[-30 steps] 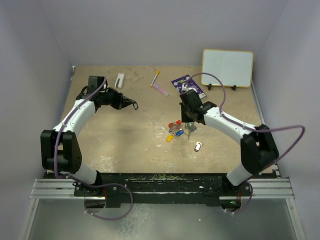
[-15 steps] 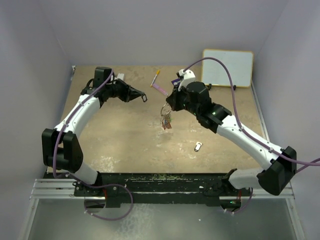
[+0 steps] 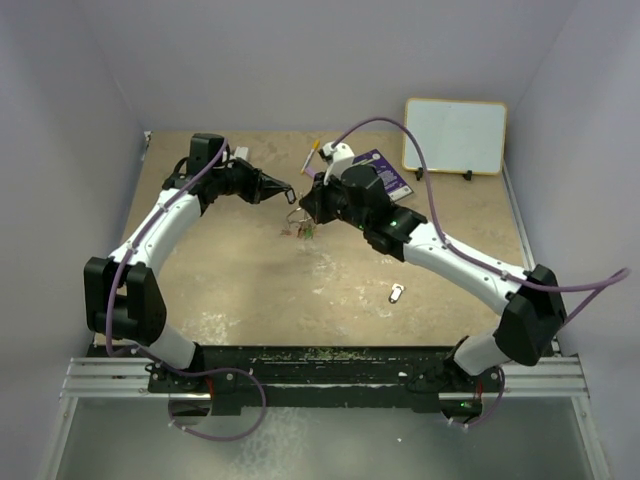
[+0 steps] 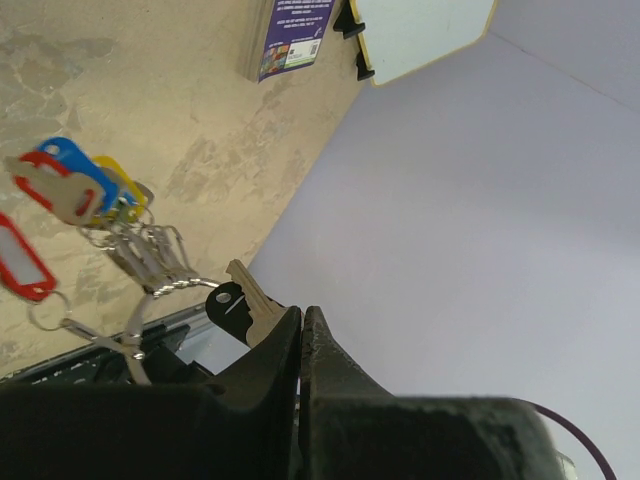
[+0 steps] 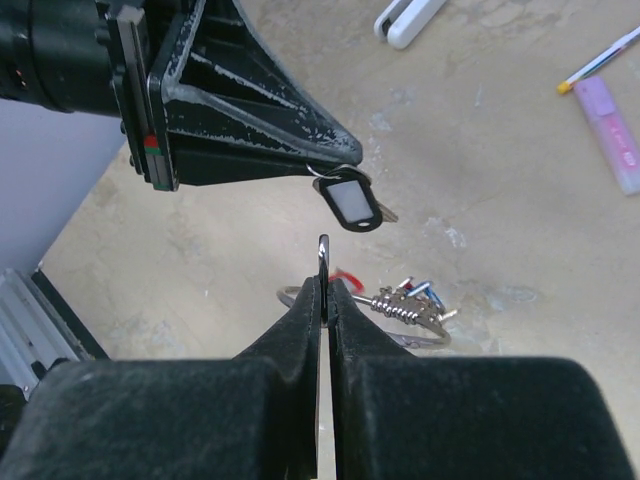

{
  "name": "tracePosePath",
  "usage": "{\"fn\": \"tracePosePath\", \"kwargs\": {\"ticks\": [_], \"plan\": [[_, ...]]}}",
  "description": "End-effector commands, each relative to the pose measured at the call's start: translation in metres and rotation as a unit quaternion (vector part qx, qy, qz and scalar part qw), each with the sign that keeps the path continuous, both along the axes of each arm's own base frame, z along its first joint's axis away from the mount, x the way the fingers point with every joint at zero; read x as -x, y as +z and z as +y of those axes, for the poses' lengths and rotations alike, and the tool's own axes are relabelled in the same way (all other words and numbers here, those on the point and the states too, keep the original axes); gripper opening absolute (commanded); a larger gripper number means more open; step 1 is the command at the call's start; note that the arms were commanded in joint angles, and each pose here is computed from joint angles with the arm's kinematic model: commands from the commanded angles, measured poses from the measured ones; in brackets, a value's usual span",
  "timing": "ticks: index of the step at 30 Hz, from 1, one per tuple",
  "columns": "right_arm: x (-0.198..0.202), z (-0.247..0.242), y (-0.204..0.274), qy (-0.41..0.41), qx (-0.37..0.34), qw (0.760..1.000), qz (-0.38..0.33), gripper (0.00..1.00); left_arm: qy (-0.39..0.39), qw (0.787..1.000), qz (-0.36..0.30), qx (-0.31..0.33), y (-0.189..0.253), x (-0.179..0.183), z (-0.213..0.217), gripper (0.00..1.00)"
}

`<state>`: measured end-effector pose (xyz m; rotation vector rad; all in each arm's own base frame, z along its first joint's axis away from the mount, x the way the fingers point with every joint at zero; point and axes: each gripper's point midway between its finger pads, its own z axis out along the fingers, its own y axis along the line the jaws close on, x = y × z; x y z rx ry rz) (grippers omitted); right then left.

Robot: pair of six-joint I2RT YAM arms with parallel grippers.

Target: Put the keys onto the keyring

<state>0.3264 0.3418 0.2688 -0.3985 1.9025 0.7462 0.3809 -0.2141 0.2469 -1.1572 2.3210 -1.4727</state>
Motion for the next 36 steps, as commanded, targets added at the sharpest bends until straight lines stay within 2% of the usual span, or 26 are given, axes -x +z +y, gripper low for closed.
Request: {"fn": "tracePosePath", "kwargs": {"ticks": [1,15,36], "plan": [[-0.009,0.02,0.056,-0.001,-0.069,0.996,-0.054,0.0,0.021,0.999,-0.001,0.029,0.026,-0.007,-0.003,0.04],[-0.027,0.03,0.061,-0.033,-0.076,0.995,-0.058,0.0,0.025,0.999,0.005,0.034,0.029,-0.002,-0.004,0.04],[-0.034,0.041,0.046,-0.032,-0.077,0.996,-0.041,0.0,0.025,0.999,-0.001,0.048,0.04,-0.003,-0.007,0.04]]}}
